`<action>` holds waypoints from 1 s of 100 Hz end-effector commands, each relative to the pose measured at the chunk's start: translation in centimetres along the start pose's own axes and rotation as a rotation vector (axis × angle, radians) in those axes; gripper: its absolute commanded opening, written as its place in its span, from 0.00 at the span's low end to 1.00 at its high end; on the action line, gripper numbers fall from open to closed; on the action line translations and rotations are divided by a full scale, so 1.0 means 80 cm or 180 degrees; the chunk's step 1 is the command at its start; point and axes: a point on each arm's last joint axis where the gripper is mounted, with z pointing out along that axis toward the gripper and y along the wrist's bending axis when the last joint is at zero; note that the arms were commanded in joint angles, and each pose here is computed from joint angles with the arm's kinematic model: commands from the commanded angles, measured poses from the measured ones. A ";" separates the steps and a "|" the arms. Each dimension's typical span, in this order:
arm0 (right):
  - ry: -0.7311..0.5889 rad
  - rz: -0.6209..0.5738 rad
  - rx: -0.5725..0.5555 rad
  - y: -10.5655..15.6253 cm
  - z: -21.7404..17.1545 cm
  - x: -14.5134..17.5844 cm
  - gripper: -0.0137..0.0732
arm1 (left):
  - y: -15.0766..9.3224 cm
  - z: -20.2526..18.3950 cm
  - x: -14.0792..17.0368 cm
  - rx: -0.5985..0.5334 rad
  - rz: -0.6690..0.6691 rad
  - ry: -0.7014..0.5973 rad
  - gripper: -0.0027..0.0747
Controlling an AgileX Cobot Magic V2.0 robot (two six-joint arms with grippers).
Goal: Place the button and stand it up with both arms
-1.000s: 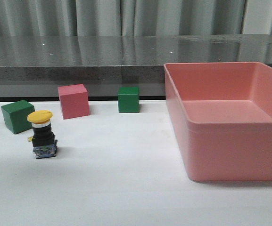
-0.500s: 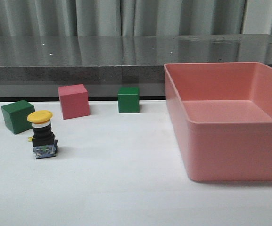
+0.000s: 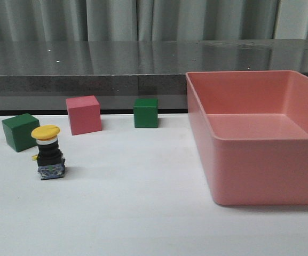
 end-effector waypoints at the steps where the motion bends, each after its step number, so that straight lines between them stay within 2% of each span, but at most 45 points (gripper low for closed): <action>1: -0.0274 -0.0007 0.0063 -0.003 -0.005 -0.017 0.08 | 0.004 -0.002 -0.015 -0.0075 -0.0078 -0.0312 0.01; 44: -0.0274 -0.0007 0.0063 -0.003 -0.005 -0.017 0.08 | 0.002 0.000 -0.010 -0.0068 -0.0077 -0.0298 0.01; 65: -0.0274 -0.0007 0.0063 -0.003 -0.005 -0.017 0.08 | 0.002 0.000 -0.009 -0.0055 -0.0263 -0.0298 0.01; 77: -0.0274 -0.0007 0.0063 -0.003 -0.005 -0.017 0.08 | 0.005 -0.006 -0.003 -0.0226 -0.0359 -0.0368 0.01; 100: -0.0274 -0.0007 0.0063 -0.003 -0.005 -0.017 0.08 | 0.005 -0.027 0.030 -0.0830 -0.0734 -0.0622 0.01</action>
